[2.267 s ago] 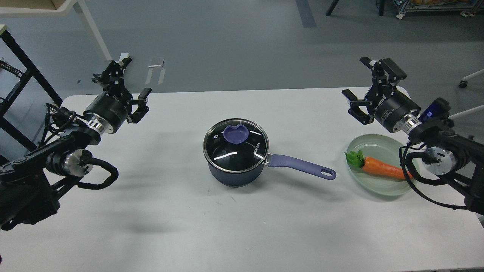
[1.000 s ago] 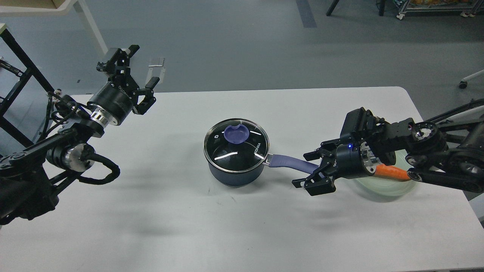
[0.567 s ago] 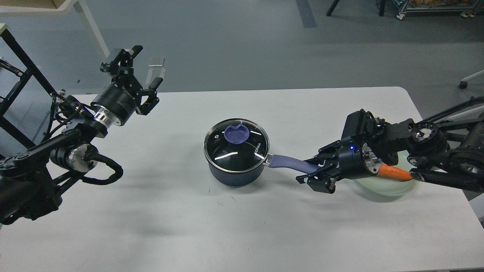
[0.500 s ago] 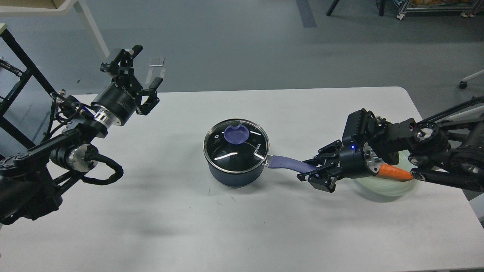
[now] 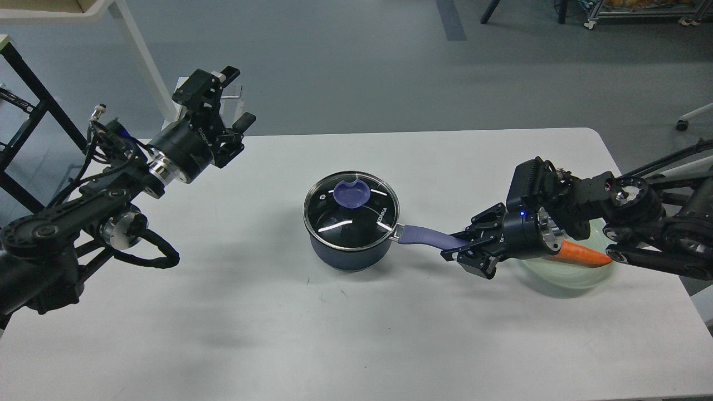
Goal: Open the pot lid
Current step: 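Reach the left gripper over the pan to the purple lid knob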
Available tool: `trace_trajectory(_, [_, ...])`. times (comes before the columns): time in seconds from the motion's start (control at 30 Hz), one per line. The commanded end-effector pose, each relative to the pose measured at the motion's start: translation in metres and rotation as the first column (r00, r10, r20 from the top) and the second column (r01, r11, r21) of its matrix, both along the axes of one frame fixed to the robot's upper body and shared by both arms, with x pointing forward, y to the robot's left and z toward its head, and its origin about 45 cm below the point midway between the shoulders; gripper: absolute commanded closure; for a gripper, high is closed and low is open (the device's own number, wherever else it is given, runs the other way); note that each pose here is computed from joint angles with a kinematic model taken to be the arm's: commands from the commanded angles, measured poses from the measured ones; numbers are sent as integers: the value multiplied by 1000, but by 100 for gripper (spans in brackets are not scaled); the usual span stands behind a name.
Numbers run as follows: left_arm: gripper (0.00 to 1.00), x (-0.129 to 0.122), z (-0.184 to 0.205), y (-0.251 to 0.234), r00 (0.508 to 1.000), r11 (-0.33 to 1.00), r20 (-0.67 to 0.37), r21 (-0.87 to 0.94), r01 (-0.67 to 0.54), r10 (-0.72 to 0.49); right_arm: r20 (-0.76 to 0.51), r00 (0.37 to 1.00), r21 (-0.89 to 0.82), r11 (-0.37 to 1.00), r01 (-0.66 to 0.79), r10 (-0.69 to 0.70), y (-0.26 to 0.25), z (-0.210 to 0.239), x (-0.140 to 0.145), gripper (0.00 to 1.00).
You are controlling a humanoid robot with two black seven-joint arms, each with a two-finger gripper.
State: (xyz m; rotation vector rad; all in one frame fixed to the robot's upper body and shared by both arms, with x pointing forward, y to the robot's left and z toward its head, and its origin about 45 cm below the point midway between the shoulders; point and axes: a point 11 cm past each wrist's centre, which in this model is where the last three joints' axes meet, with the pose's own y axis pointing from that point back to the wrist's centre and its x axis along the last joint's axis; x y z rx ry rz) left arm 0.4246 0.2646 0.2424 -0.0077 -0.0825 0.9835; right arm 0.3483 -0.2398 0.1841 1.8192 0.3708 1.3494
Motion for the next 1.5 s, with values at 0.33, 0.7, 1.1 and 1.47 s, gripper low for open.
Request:
trace_trajectory(0.33, [1,-19,18,-90,602,327,265,945,-8,-753,-4,1000,1,1000,-1,1,1,-1,-1,70])
trace_trajectory(0.7, [1,-33,-28,-124,373,82,118,990,-111,-920,-6,1000,4,1000,-5,5,3,-1,-1,70])
trace_trajectory(1.1, [1,-22,-49,-125,407,47,90,993,-113,-909,-5,1000,5,1000,-7,7,4,-1,-1,69])
trace_trajectory(1.47, [6,-21,-52,-125,431,58,92,994,-93,-898,-7,1000,6,1000,-6,6,4,-2,-2,69])
